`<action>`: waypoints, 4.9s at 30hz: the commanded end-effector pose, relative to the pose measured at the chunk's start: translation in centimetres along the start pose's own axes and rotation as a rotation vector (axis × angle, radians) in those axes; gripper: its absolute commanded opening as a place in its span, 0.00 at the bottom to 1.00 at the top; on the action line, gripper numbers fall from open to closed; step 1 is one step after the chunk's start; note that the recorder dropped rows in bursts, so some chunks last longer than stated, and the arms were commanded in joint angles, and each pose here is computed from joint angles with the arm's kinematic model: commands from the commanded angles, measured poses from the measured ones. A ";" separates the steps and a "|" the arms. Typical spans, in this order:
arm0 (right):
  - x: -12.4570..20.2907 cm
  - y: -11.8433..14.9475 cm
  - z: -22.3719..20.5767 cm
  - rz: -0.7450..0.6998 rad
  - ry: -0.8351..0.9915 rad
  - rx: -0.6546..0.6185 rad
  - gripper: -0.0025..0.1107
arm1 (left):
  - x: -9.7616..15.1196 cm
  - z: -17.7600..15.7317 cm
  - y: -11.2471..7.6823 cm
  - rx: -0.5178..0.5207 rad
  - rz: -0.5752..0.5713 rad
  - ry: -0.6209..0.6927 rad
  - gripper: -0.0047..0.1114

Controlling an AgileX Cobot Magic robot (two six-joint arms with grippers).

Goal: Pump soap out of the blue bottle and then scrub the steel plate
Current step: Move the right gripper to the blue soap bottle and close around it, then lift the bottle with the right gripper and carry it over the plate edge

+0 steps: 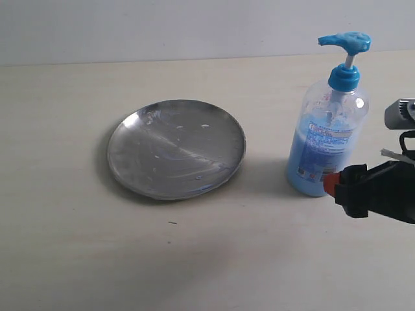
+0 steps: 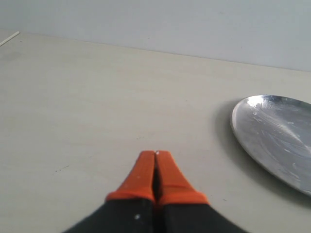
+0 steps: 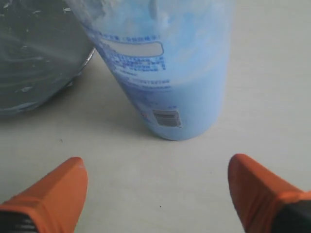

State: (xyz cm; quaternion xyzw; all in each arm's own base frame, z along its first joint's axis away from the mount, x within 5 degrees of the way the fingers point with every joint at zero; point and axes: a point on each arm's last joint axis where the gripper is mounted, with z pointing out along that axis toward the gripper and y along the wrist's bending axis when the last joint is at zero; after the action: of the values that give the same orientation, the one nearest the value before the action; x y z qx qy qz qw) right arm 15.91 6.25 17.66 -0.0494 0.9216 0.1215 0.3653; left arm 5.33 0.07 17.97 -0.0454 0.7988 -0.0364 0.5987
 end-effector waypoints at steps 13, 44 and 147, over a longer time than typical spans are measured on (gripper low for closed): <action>1.4 -0.8 2.1 -0.153 -0.157 0.016 0.70 | -0.1 0.0 0.0 -0.001 0.001 -0.017 0.04; 0.9 -0.6 6.8 -0.256 -0.261 0.009 0.92 | -0.2 0.0 0.0 -0.001 0.001 -0.019 0.04; -3.5 11.6 10.9 -0.377 -0.383 0.165 0.02 | -0.2 0.0 0.0 0.000 0.001 -0.021 0.04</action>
State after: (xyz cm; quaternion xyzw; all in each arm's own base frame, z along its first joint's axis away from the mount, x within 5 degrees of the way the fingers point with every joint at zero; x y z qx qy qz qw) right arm 22.72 20.04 13.56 -0.1819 0.8384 0.0087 0.5138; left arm 5.33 0.07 17.97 -0.0454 0.7988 -0.0364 0.5987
